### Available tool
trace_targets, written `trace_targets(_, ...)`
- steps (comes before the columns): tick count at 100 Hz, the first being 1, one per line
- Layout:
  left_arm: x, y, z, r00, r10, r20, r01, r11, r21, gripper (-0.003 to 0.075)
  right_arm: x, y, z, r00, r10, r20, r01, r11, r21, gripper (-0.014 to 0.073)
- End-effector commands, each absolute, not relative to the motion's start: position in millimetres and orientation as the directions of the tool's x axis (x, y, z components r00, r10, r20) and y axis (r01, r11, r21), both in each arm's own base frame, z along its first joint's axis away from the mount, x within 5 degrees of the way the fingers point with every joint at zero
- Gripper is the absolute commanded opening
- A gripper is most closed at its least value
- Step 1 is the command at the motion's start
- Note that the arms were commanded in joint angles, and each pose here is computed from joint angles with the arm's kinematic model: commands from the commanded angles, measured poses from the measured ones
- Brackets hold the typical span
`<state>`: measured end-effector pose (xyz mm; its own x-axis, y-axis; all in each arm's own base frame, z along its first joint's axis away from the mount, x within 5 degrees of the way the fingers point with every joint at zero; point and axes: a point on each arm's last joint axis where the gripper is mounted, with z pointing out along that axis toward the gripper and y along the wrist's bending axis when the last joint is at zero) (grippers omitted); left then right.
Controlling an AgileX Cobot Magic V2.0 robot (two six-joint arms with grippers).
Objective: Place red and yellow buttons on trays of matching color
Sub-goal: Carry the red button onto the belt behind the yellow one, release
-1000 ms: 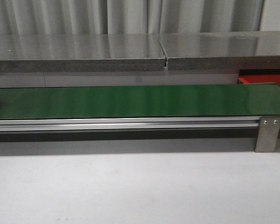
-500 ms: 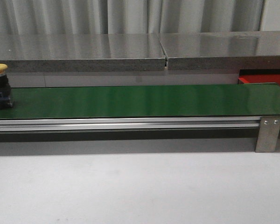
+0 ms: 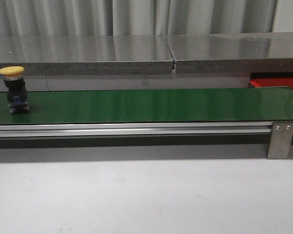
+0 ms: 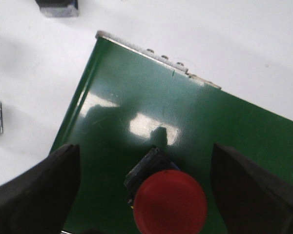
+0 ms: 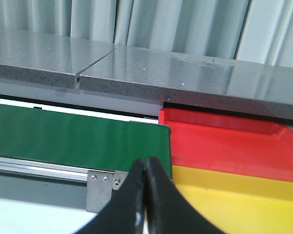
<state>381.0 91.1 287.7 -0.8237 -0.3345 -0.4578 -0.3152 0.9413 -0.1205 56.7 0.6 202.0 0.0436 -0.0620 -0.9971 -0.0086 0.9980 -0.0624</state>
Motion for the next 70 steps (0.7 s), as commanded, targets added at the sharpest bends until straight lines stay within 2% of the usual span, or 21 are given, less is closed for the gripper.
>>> trace_targets(1, 368, 78, 342, -0.738, -0.250, -0.626, -0.236, 0.966, -0.106, 0.0506, 54, 1, 214, 0.154, -0.067, -0.986, 0.001, 0.998, -0.068, -0.0068)
trace_targets(9, 359, 63, 358, -0.715, -0.194, -0.672, -0.180, 0.979, -0.091, 0.0405, 54, 1, 214, 0.154, -0.067, -0.986, 0.001, 0.998, -0.068, -0.0068)
trace_targets(26, 330, 29, 378, -0.648, -0.104, -0.754, -0.075, 0.995, -0.073, -0.0022, 54, 1, 214, 0.154, -0.067, -0.986, 0.001, 0.998, -0.068, -0.0068)
trace_targets(43, 294, -3, 382, -0.596, -0.017, -0.803, 0.036, 0.998, -0.048, -0.0019, 54, 1, 214, 0.154, -0.067, -0.986, 0.001, 0.998, -0.068, -0.0068)
trace_targets(70, 236, -31, 373, -0.564, 0.052, -0.824, 0.152, 0.987, -0.042, -0.0019, 54, 1, 214, 0.154, -0.067, -0.986, 0.001, 0.998, -0.068, -0.0068)
